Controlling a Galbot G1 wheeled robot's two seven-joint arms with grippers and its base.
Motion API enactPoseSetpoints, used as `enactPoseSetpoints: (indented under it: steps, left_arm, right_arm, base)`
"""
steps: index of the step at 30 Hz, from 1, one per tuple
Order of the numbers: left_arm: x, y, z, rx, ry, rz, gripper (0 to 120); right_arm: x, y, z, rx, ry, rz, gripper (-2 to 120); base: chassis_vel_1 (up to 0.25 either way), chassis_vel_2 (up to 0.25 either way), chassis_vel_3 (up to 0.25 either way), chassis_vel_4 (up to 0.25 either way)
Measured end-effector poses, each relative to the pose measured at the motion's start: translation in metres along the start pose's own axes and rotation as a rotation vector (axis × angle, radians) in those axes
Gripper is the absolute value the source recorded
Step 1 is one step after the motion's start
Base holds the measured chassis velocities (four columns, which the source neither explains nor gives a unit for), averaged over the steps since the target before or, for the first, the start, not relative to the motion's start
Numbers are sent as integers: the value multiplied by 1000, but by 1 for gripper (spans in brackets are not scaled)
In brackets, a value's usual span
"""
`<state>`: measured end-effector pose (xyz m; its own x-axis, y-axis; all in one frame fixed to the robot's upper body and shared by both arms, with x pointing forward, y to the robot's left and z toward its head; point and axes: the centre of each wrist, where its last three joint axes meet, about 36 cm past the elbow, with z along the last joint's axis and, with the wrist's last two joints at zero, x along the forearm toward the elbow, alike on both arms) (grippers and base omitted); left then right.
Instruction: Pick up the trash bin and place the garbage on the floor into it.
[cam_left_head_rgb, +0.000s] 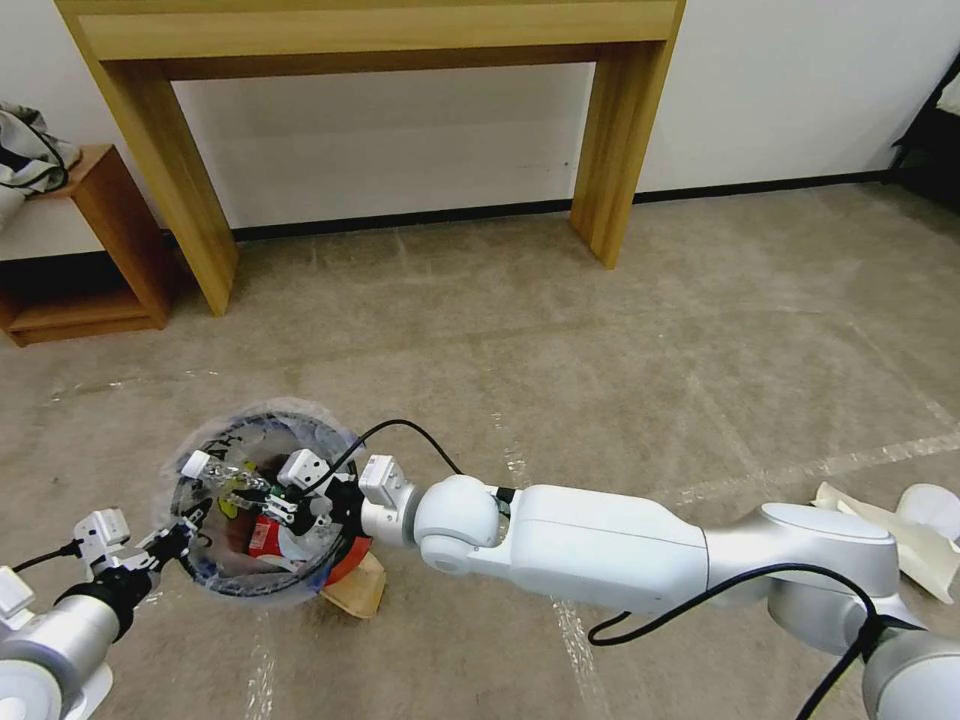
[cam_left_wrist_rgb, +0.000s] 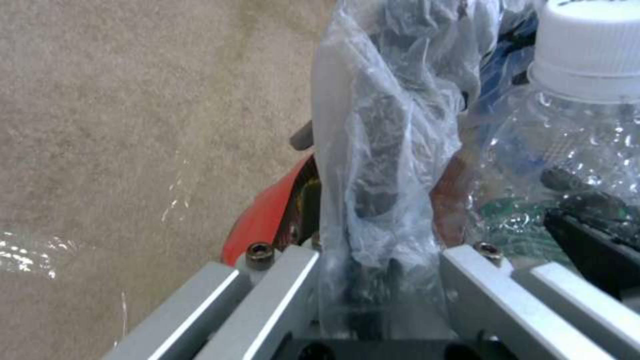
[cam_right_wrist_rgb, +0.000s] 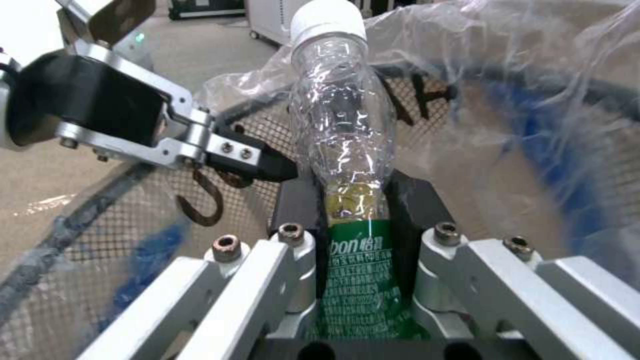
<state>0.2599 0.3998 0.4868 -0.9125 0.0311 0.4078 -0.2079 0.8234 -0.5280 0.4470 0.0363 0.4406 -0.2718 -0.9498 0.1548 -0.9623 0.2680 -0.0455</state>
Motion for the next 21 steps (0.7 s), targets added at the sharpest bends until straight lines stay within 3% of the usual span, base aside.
enactPoseSetpoints:
  steps: [8, 13, 18, 21]
  left_arm:
    - [0, 0, 1, 2, -1, -4, 1]
    - [-1, 2, 2, 4, 2, -7, 1]
    - [-2, 5, 4, 9, 6, -14, 1]
    - [-3, 5, 5, 10, 7, -14, 1]
  right_arm:
    - [4, -3, 5, 7, 4, 12, 16]
    - [4, -2, 7, 9, 5, 13, 32]
    - [5, -4, 5, 11, 0, 19, 57]
    - [5, -4, 5, 11, -1, 20, 62]
  base:
    - [0, 0, 0, 0]
    - [0, 0, 0, 0]
    - [0, 0, 0, 0]
    - [0, 0, 0, 0]
